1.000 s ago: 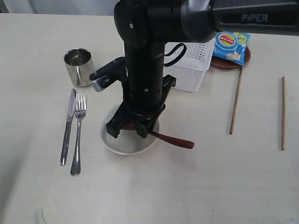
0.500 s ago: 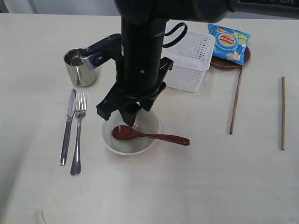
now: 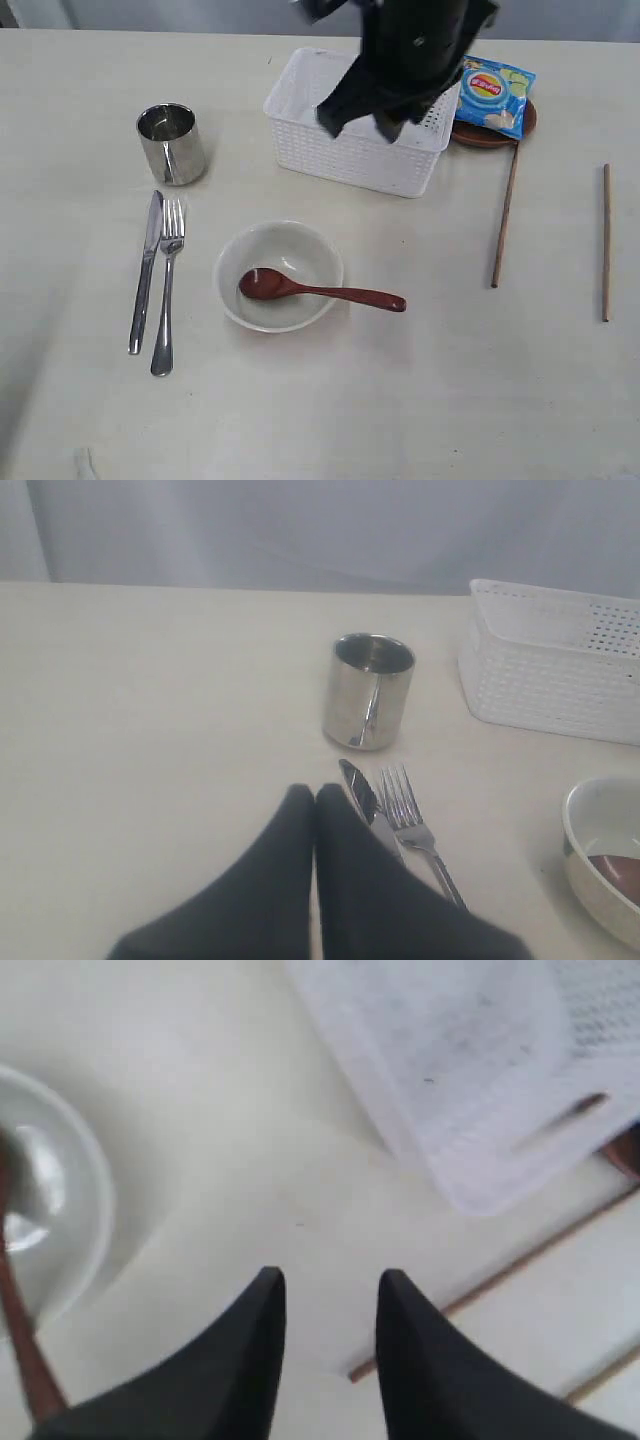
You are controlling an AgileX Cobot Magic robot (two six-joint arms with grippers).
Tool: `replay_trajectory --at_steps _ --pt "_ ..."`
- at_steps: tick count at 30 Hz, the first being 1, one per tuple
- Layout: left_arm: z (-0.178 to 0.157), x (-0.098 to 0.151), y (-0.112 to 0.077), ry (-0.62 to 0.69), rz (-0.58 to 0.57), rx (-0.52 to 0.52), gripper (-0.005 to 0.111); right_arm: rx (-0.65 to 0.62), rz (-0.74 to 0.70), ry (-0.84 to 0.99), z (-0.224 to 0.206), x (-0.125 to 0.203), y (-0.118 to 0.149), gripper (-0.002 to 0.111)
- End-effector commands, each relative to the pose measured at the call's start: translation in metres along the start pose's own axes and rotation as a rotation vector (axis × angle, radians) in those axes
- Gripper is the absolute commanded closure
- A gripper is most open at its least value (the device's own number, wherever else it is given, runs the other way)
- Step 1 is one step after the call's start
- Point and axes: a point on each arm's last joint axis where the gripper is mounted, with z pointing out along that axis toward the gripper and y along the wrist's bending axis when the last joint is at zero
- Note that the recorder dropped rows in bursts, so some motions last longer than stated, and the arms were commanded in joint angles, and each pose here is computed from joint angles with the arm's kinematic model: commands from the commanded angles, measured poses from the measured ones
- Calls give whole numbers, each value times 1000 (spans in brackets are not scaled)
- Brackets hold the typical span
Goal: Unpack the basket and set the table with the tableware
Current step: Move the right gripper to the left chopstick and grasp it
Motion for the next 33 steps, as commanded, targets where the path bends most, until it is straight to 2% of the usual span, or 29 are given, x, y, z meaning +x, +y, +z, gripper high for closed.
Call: replay_trajectory --at_steps 1,3,8,14,20,27,33 --pt "0 1 0 -2 5 4 107 7 194 7 -1 11 -56 96" --pt "0 1 0 -2 5 4 107 -16 279 24 4 17 -78 109" --pt "0 1 0 -2 5 4 107 -86 451 7 19 27 -117 108" --pt "0 1 0 -2 5 4 107 -139 533 49 47 33 -141 108" --pt "0 1 0 -2 5 4 107 -164 586 140 84 38 -153 108" --pt "0 1 0 -2 5 4 107 -184 598 252 126 40 -150 108" --pt "0 1 0 -2 5 4 107 -134 591 299 144 44 -152 108"
